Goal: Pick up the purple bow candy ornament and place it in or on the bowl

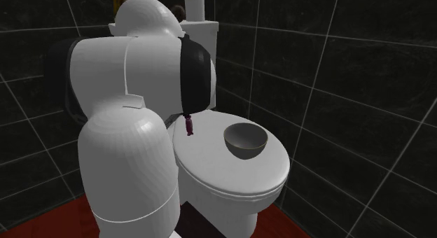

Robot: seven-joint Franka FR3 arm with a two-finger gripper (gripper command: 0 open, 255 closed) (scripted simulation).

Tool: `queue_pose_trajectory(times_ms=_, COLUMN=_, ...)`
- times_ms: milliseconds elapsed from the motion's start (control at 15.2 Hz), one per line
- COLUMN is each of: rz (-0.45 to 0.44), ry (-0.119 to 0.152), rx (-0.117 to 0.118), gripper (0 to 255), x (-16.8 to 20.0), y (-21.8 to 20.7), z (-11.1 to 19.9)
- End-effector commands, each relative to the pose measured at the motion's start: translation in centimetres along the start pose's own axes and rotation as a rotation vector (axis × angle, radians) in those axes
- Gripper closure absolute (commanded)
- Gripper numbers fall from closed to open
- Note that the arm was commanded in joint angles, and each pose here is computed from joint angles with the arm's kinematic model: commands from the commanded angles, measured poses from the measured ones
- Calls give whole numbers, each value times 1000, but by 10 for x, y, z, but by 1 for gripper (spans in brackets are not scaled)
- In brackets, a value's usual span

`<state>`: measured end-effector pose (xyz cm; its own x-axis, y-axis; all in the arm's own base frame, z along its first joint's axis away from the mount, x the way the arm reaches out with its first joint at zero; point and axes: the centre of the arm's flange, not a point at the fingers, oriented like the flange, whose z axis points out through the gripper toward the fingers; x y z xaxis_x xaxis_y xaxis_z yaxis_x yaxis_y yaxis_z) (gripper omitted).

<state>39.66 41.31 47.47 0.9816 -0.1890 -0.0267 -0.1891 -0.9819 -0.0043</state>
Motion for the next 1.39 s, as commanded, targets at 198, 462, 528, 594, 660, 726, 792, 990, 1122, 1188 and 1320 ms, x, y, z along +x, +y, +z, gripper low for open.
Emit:
queue_pose_trajectory(times_ms=198, rz=0, ry=0, rx=0, gripper=0, x=0, y=0, z=2)
queue_pose_trajectory(times_ms=462, rz=0, ry=0, rx=0, gripper=255, x=0, y=0, z=2)
queue_pose_trajectory(times_ms=528, rz=0, ry=0, rx=0, gripper=255, x=0, y=0, z=2)
queue_pose_trajectory(times_ms=594, rz=0, ry=0, rx=0, gripper=255, x=0, y=0, z=2)
queue_pose_trajectory(times_ms=660, rz=0, ry=0, rx=0, gripper=255, x=0, y=0, z=2)
queue_pose_trajectory(times_ms=726, rz=0, ry=0, rx=0, gripper=255, x=0, y=0, z=2)
queue_pose_trajectory(times_ms=792, rz=0, ry=0, rx=0, gripper=255, x=0, y=0, z=2)
queue_pose_trajectory(times_ms=990, rz=0, ry=0, rx=0, gripper=255, x=0, y=0, z=2)
queue_pose_trajectory(times_ms=1122, rz=0, ry=0, rx=0, gripper=255, x=0, y=0, z=-9)
queue_pose_trajectory(times_ms=1188, rz=0, ry=0, rx=0, gripper=255, x=0, y=0, z=-14)
queue_pose_trajectory(times_ms=1320, rz=0, ry=0, rx=0, gripper=255, x=0, y=0, z=-25)
